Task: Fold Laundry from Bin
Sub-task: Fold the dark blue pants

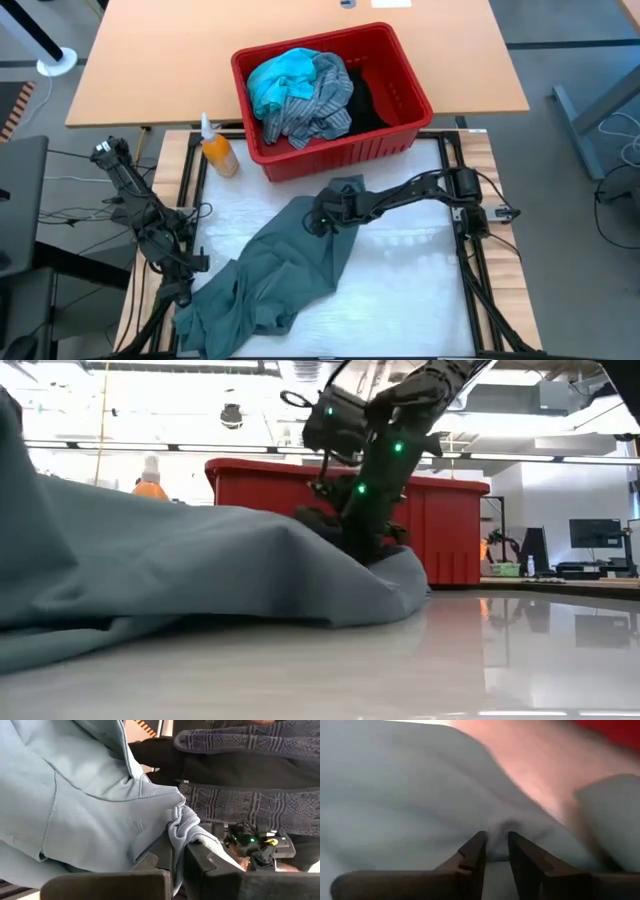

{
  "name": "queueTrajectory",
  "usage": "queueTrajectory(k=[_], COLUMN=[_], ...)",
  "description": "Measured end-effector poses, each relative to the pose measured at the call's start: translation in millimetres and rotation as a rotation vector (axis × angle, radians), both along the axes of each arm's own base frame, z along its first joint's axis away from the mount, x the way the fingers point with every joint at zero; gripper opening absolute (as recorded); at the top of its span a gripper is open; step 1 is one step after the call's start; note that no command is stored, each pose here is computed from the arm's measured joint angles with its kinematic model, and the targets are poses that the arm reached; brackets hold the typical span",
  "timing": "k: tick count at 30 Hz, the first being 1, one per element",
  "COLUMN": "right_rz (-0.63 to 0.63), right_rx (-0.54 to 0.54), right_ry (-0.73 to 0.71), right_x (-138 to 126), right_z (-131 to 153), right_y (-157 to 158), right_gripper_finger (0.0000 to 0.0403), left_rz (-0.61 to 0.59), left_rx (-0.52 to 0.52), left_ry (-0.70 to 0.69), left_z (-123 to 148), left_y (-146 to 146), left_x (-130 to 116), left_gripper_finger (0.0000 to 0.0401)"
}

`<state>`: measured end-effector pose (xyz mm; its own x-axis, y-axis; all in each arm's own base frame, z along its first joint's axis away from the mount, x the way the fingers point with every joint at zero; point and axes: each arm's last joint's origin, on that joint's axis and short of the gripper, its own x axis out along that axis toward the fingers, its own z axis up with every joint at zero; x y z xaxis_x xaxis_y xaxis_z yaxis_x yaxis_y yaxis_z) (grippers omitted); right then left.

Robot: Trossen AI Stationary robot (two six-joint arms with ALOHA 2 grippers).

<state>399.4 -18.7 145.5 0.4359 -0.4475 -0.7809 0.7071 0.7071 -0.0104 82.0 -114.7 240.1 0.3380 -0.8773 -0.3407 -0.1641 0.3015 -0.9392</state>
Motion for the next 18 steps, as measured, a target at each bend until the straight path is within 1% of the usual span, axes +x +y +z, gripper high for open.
queueTrajectory(k=[2,4,6,9,12,15,17,18], right_rz=[-0.057,-0.124,-0.181,-0.276,-0.383,-0.504,-0.567,-0.578], right_rx=[0.02,0.029,0.045,0.051,0.053,0.032,0.012,-0.003], right_ry=[0.062,0.105,0.143,0.208,0.264,0.26,0.216,0.179], right_x=[-5.5,-12.9,-23.9,-48.6,-80.8,-112.4,-130.8,-136.7], right_z=[-7.9,-13.4,-16.3,-14.7,-9.4,0.9,12.7,19.9], right_y=[-6.5,-11.8,-13.1,-8.6,2.2,12.6,16.8,18.3], right_gripper_finger=[0.0098,0.0091,0.0086,0.0082,0.0082,0.0082,0.0082,0.0082], left_rz=[0.001,0.029,0.106,0.232,0.289,0.336,0.344,0.341], left_rx=[0.002,0.02,0.047,0.069,0.097,0.136,0.153,0.161], left_ry=[-0.001,-0.017,-0.066,-0.199,-0.293,-0.332,-0.353,-0.364], left_z=[0.0,-0.9,-0.6,4.6,7.9,7.8,7.8,7.8], left_y=[-0.1,0.5,1.6,3.2,4.2,5.5,5.9,5.9], left_x=[-0.2,0.6,3.1,8.6,11.2,12.5,12.9,12.9], left_gripper_finger=[0.0,0.0,0.0,0.0,0.0,0.0,0.0,0.0])
